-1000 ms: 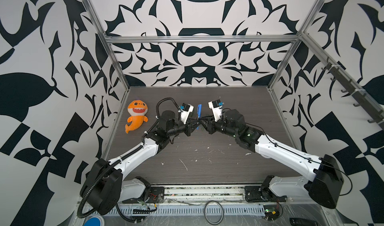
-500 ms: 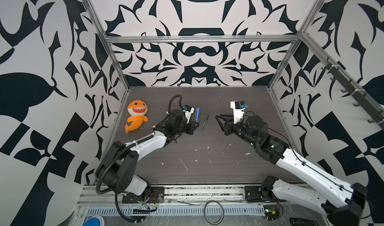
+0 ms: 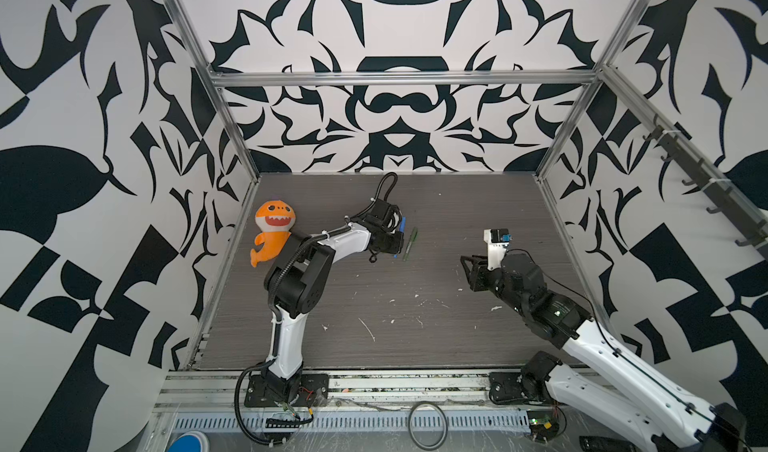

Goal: Insert the pens into the pen caps
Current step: 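Lay the capped blue pen beside the other pens with the left gripper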

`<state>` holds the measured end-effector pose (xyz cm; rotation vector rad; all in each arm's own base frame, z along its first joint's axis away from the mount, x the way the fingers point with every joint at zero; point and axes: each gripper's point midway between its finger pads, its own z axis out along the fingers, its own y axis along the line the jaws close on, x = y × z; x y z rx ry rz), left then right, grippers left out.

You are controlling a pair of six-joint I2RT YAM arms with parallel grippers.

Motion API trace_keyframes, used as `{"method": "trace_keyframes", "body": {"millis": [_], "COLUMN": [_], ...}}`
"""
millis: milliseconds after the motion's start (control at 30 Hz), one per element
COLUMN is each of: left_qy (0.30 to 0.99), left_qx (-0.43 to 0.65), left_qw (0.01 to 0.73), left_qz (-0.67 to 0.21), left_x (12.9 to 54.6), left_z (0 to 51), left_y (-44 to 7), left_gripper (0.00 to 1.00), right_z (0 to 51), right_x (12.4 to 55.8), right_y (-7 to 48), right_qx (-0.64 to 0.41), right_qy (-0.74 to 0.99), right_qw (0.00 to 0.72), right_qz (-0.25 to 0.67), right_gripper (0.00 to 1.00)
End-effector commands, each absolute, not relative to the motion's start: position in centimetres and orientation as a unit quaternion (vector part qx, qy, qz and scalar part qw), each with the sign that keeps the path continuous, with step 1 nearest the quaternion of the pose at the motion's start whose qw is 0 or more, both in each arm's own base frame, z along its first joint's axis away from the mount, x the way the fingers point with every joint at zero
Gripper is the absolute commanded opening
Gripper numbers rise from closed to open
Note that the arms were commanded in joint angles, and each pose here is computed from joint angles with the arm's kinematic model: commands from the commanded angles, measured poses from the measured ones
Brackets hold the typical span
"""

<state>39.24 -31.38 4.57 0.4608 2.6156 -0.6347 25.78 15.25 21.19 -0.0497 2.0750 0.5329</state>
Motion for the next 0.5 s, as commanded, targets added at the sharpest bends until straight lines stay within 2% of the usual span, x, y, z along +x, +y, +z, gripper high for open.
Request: {"method": "trace_keyframes", "body": {"millis": [0, 233, 467], "left_qy": [0.948, 0.951, 0.958], "left_qx": [0.177, 0.180, 0.182], "left_qw": [0.167, 0.159, 0.152], "left_qz": [-0.203, -0.195, -0.161], "left_x": [38.4, 39.6, 40.6], "left_z": [3.5, 3.3, 2.5], "left_y": [-31.4, -32.1, -31.6], "left_gripper": [0.07, 0.11, 0.11], "right_z": [21.5, 21.4, 21.3], "right_x": [26.0, 26.1, 26.0], "right_y": [14.6, 14.7, 14.5], "right_qx": [-0.014, -0.014, -0.011], "right_qy": [0.847, 0.847, 0.848], "right_qw": [0.488, 0.487, 0.486], "right_qz": [0.209, 0.213, 0.213], "right_gripper": [0.37, 0.37, 0.37]}}
